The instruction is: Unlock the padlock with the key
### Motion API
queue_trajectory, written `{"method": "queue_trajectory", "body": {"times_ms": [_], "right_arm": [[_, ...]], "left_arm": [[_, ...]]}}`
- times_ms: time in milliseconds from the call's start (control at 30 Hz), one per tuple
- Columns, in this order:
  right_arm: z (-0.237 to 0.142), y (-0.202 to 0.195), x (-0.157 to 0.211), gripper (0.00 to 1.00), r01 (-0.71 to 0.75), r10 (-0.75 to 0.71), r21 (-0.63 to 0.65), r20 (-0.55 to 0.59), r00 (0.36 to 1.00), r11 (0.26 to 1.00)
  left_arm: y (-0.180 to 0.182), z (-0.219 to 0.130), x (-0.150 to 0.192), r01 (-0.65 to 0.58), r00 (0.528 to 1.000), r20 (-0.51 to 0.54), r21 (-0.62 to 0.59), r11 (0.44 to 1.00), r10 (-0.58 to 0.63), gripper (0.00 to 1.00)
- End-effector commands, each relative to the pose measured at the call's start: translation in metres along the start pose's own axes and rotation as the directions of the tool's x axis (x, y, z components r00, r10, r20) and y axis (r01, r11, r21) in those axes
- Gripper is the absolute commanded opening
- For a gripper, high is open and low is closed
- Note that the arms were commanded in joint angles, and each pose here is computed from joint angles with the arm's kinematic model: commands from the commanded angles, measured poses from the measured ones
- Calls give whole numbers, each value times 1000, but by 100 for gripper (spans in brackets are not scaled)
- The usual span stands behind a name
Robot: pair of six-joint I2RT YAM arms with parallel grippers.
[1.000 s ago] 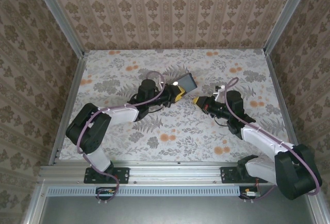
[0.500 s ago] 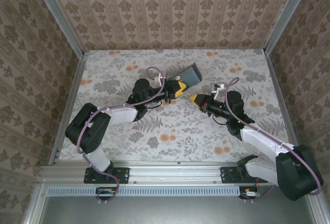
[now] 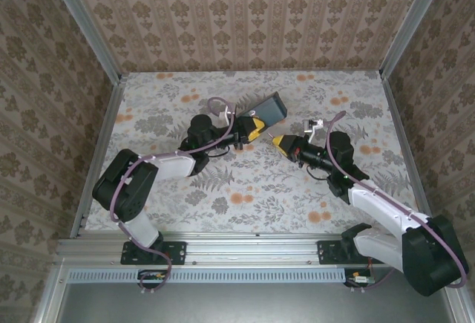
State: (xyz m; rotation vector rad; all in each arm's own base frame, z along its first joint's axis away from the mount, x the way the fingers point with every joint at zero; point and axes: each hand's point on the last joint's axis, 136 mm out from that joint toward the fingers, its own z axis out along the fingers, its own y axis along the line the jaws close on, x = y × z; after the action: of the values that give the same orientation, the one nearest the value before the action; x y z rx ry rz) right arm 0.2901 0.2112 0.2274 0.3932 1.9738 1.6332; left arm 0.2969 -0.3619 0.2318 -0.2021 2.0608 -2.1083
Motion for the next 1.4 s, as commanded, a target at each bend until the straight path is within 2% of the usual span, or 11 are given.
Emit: {"method": "queue_trajectory", "body": {"times_ms": [0, 1367], "right_arm": [[5, 17, -5, 0, 40, -40, -34, 3, 999, 999], [21, 6, -13, 0, 46, -47, 7, 27, 999, 999]], "left_arm": [[-49, -8, 6, -123, 992, 2, 137, 983, 124, 0], [-46, -10, 7, -123, 992, 24, 152, 981, 121, 0]]}}
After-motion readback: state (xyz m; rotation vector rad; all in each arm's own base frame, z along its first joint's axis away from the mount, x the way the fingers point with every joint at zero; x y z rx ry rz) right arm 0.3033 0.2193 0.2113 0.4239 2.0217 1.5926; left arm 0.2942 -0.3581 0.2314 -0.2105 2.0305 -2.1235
